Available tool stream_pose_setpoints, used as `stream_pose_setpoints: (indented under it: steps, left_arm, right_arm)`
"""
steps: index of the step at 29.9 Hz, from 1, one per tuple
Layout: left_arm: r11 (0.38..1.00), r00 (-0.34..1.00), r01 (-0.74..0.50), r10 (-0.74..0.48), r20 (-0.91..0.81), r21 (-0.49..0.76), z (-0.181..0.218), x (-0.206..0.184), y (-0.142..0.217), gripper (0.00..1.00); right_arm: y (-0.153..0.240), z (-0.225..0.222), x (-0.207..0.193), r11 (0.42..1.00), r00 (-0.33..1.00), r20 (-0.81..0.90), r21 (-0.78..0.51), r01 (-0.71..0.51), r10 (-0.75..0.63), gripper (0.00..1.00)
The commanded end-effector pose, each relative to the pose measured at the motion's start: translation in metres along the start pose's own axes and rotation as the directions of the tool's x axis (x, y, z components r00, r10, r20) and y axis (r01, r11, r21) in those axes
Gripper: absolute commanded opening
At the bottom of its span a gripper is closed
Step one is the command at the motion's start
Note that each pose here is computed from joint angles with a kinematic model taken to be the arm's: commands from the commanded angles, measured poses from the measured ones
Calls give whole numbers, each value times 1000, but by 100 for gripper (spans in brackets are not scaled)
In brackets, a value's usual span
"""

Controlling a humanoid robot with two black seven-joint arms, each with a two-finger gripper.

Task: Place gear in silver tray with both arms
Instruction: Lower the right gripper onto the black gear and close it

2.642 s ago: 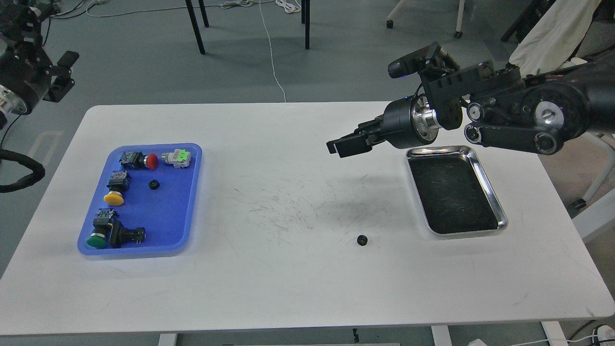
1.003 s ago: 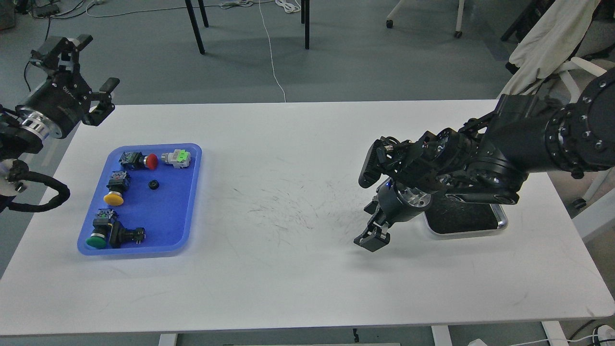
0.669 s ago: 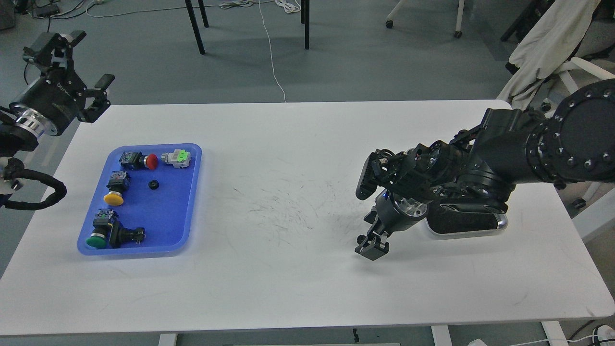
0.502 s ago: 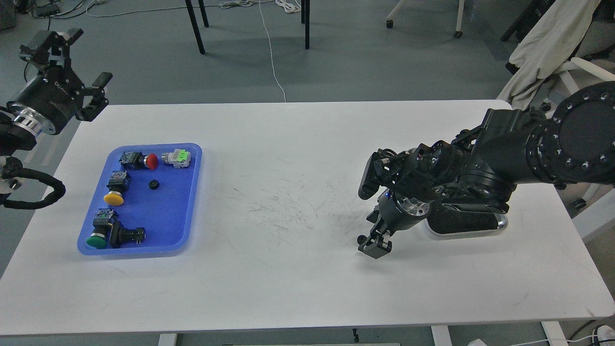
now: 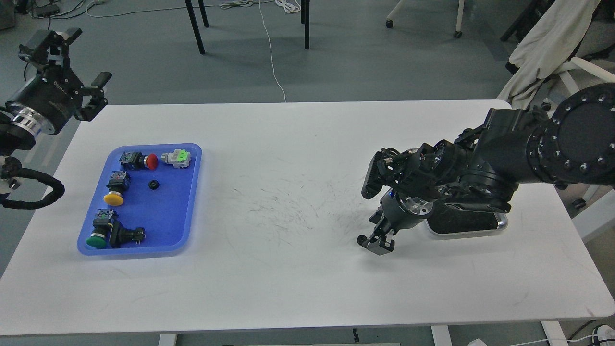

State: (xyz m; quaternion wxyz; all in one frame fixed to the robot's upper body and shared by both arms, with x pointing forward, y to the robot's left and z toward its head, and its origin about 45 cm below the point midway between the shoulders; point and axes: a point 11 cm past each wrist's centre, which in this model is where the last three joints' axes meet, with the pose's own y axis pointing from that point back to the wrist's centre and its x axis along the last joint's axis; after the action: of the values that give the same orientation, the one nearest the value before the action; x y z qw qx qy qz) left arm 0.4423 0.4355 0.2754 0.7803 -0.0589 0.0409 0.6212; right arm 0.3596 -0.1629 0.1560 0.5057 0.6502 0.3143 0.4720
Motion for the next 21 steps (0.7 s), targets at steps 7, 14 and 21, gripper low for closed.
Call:
stream_pose_setpoints:
  steps: [7,14,21]
  left_arm:
    - [1000,1000,-15,15,16,-3,6,8,5,98]
    - [1000,1000,-20,20,21,-4,9,11,7,98]
    - [1000,999,-25,26,26,-5,11,14,8,98]
  right_arm:
    - [-2,-2,3,999,999,-8,8,-33,33,65]
    - [-2,-5,9,998,998,-15,15,-59,59,65]
    - [-6,-6,6,998,998,-16,20,-63,63,62]
